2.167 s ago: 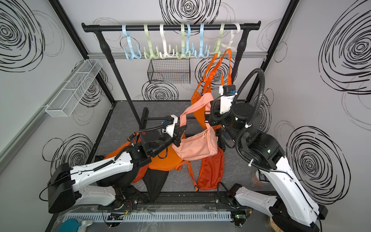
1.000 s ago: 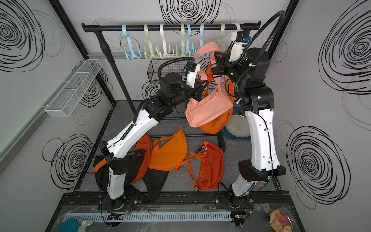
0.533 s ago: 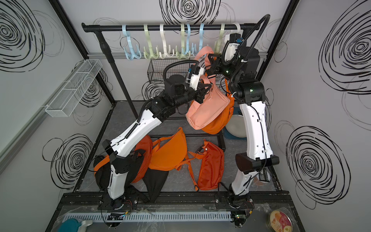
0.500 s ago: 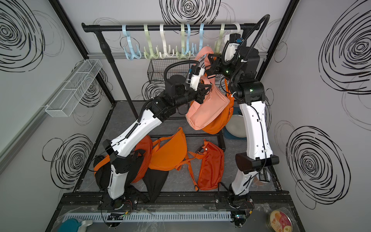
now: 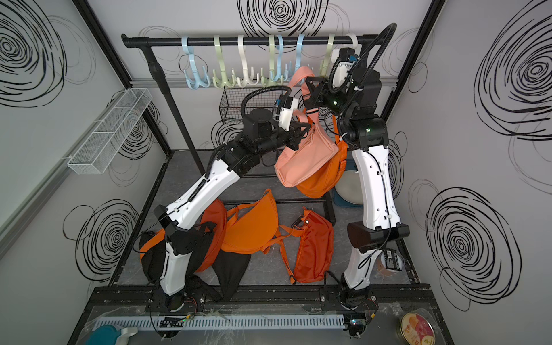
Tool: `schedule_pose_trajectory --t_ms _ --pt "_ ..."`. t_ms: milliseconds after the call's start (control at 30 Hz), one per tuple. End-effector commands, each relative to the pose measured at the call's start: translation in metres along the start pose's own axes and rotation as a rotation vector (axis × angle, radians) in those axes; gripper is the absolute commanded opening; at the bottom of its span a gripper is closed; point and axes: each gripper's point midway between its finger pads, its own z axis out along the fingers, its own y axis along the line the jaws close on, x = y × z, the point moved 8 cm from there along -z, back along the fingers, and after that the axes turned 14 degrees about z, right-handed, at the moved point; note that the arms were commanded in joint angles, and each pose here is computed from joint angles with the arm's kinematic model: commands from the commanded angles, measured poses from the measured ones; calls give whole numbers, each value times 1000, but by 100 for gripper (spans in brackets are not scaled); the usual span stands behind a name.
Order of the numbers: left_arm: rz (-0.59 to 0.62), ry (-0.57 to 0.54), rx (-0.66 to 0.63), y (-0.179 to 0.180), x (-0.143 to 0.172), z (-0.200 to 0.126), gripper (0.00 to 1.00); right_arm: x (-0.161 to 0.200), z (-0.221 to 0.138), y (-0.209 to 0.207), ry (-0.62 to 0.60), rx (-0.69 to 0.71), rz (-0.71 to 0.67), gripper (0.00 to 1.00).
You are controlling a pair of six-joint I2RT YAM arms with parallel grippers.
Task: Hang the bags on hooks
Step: Hang the bag on the hook.
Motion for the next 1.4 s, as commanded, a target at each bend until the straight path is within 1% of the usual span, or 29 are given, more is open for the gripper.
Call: schedule_pose_trajectory --t_ms 0,100,200,333,433,567,700,1000,1167,1200,1367 --pt "0 -121 30 -2 -27 -6 0 -16 -2 12 -65 -76 -3 0" --pt "10 -150 28 -3 -36 -11 0 -18 -2 12 -78 -76 -3 0" --pt "21 -161 25 -4 -40 -14 0 -14 2 6 -62 -62 2 0" --pt "17 -124 27 -3 -28 -7 0 -2 12 -11 -11 -24 25 0" --pt "21 -99 25 -3 -19 -5 0 4 14 -16 15 -19 32 0" --pt "31 -87 20 -3 -16 -6 0 11 15 -19 52 -11 38 0" --pt "50 -78 12 -3 -17 -8 0 22 14 -26 97 20 43 0" --pt "56 -75 5 -3 -18 -13 0 42 4 -37 153 68 32 0" --pt "65 -74 0 -3 -19 -16 0 49 -10 -38 146 102 28 0" --pt "66 -71 -2 -3 -19 -17 1 51 -13 -38 138 107 26 0" --pt "91 -72 -22 -5 -24 -27 27 65 -27 -43 122 124 47 0"
